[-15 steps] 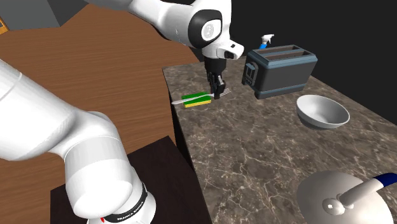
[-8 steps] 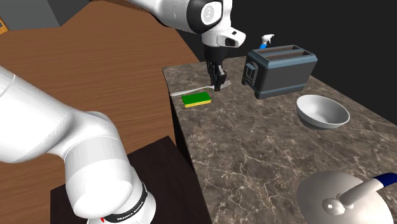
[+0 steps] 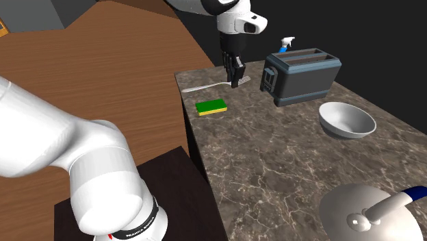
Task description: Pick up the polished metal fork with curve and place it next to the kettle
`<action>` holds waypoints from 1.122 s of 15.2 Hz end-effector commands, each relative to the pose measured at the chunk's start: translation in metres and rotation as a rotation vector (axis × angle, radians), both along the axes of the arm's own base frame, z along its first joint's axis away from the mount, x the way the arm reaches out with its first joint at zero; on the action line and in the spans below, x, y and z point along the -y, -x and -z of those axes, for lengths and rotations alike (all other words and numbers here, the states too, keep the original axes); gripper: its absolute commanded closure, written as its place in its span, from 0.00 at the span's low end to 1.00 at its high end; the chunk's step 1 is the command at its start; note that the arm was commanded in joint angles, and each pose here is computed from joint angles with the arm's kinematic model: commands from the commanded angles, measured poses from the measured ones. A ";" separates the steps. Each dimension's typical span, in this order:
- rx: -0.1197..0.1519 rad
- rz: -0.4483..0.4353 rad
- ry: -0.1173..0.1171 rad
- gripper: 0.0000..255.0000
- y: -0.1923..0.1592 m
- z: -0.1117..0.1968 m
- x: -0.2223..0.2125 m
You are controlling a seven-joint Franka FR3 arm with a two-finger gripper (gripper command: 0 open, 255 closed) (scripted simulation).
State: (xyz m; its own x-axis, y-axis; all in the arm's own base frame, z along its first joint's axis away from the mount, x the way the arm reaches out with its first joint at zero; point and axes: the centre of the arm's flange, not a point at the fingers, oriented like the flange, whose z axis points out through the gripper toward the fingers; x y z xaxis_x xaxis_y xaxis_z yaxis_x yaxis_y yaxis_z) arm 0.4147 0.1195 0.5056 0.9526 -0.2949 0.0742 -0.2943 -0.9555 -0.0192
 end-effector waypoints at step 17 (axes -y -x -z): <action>-0.001 0.000 0.000 1.00 0.057 -0.037 0.133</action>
